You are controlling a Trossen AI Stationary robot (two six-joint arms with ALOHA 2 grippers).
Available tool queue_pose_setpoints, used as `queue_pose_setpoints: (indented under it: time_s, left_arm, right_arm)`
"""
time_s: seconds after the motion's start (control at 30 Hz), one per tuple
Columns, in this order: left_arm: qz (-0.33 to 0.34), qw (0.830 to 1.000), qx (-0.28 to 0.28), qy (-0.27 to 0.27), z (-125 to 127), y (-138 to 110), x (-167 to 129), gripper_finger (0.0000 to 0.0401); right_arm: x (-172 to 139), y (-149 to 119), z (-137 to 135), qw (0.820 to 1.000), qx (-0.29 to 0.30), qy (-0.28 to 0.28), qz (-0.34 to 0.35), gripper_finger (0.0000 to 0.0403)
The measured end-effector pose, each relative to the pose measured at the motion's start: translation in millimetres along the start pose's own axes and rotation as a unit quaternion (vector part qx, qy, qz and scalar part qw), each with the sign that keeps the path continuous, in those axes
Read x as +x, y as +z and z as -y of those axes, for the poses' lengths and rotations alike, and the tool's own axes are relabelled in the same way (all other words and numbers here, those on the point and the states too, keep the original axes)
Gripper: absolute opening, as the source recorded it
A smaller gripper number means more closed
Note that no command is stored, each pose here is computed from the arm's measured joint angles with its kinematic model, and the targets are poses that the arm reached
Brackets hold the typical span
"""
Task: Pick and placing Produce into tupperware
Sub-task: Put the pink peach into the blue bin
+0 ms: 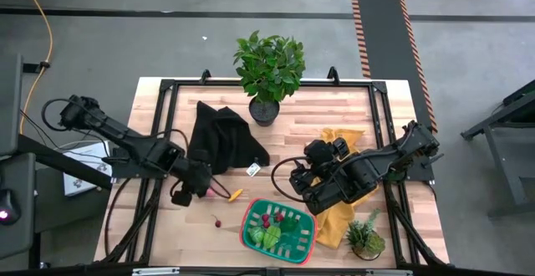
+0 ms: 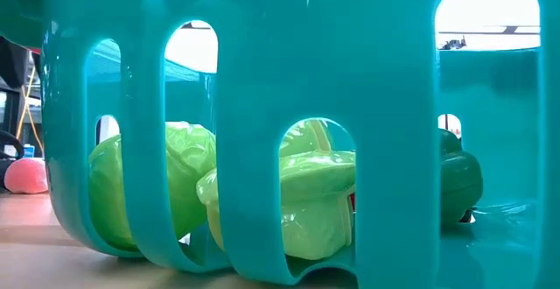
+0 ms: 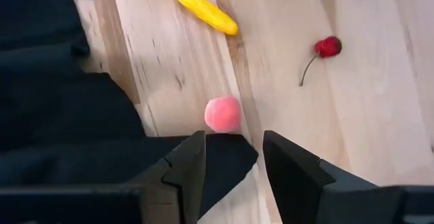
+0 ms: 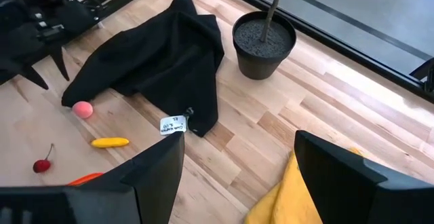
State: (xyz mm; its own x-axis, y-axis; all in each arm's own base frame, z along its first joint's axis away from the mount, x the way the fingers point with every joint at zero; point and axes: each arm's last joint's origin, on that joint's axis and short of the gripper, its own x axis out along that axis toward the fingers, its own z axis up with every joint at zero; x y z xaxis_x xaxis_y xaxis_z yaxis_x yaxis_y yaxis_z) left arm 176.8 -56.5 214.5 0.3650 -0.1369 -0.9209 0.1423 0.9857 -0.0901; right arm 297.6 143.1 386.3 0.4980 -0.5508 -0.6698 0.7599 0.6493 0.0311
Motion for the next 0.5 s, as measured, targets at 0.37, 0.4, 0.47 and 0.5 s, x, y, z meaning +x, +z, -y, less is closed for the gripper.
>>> queue_pose_setpoints:
  time_s: [0.37, 0.4, 0.47, 0.5]
  left_arm:
    - [-0.055, 0.997, 0.045, -0.007, -7, 6, 25, 0.0132]
    - [-0.058, 0.997, 0.045, -0.007, -7, 7, 27, 0.0133]
    - [-0.06, 0.997, 0.045, -0.013, -7, 9, 33, 0.0135]
    - [-0.063, 0.997, 0.047, -0.013, -7, 10, 35, 0.0136]
  right_arm:
    - [0, 0, 0, 1.0, 0.005, 0.001, -0.003, 0.027]
    - [0, 0, 0, 1.0, 0.008, 0.001, -0.003, 0.027]
    - [0, 0, 0, 1.0, 0.009, 0.001, -0.003, 0.027]
    - [0, 0, 0, 1.0, 0.009, 0.001, -0.003, 0.027]
